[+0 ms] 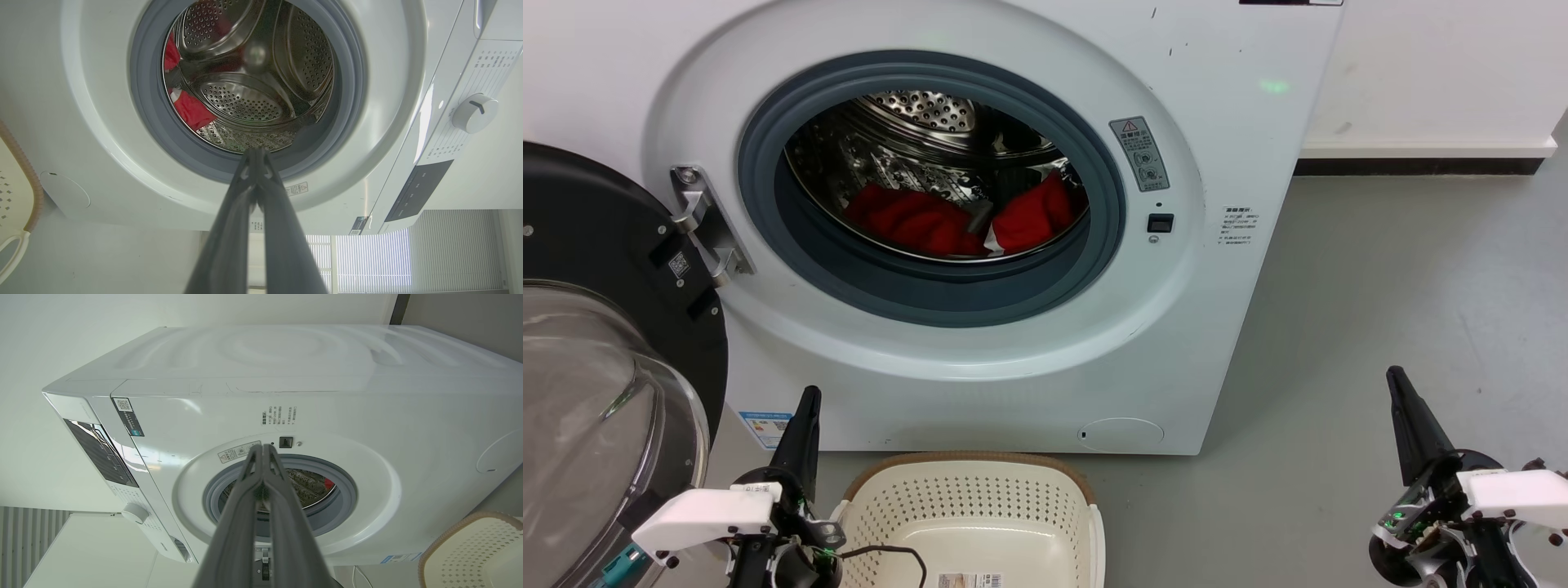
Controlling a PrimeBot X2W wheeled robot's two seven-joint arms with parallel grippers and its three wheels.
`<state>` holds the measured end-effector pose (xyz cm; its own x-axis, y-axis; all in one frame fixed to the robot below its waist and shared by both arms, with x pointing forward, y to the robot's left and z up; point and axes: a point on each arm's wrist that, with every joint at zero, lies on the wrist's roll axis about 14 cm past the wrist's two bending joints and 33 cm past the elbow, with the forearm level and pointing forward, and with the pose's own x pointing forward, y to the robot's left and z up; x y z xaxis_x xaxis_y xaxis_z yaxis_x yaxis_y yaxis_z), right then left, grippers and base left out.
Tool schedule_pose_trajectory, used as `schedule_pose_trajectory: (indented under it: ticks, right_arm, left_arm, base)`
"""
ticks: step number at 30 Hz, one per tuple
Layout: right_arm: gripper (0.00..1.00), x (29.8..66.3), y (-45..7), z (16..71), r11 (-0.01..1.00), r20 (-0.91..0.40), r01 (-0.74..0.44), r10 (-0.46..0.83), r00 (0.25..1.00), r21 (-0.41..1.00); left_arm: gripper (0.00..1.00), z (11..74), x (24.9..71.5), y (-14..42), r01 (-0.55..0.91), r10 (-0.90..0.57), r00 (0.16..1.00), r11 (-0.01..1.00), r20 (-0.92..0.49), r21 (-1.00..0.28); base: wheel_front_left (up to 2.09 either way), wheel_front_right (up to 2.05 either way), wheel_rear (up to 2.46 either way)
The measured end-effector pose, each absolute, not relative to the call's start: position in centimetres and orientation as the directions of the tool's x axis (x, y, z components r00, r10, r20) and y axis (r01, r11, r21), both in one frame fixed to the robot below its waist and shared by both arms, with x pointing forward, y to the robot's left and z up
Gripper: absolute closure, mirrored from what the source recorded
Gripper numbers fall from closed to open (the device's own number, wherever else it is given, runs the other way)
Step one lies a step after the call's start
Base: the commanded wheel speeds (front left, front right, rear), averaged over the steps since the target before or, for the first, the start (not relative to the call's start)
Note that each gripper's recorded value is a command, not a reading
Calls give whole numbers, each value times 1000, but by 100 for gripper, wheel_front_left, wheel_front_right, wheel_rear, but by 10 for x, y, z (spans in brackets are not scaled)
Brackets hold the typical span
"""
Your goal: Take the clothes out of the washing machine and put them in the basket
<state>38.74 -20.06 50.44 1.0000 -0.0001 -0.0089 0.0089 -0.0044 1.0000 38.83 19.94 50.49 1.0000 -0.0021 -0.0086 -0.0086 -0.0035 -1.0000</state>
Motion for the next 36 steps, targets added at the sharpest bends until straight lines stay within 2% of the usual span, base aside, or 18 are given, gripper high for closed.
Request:
schedule_pose_trajectory:
  ticks: [1, 2, 9, 17, 24, 36]
  right_arm:
    - [100, 387, -201, 504, -4, -9, 9, 0, 1000, 1000]
    - [0, 387, -201, 504, -4, -9, 9, 0, 1000, 1000]
    - [0, 372, -202, 473, -11, -101, 101, -12, 995, 995]
    - [0, 372, -204, 478, -1, -85, 86, -40, 996, 996]
    - [0, 369, -210, 475, 50, -97, 100, -75, 992, 994]
    - [0, 368, -226, 481, 354, -77, 118, -127, 989, 928]
  left_arm:
    - [100, 505, 388, 199, -9, -2, 1000, -3, -9, -1000]
    - [0, 505, 388, 199, -9, -2, 1000, -3, -9, -1000]
    - [0, 472, 372, 199, -106, 5, 994, -11, -106, -994]
    - [0, 477, 372, 203, -92, 37, 995, 7, -92, -996]
    - [0, 478, 371, 209, -90, 72, 994, 46, -87, -995]
    - [0, 488, 370, 236, -93, 166, 985, 226, -56, -970]
  base:
    - [0, 0, 0]
    - [0, 0, 0]
    - [0, 0, 0]
    - [0, 0, 0]
    - [0, 0, 0]
    - [0, 0, 0]
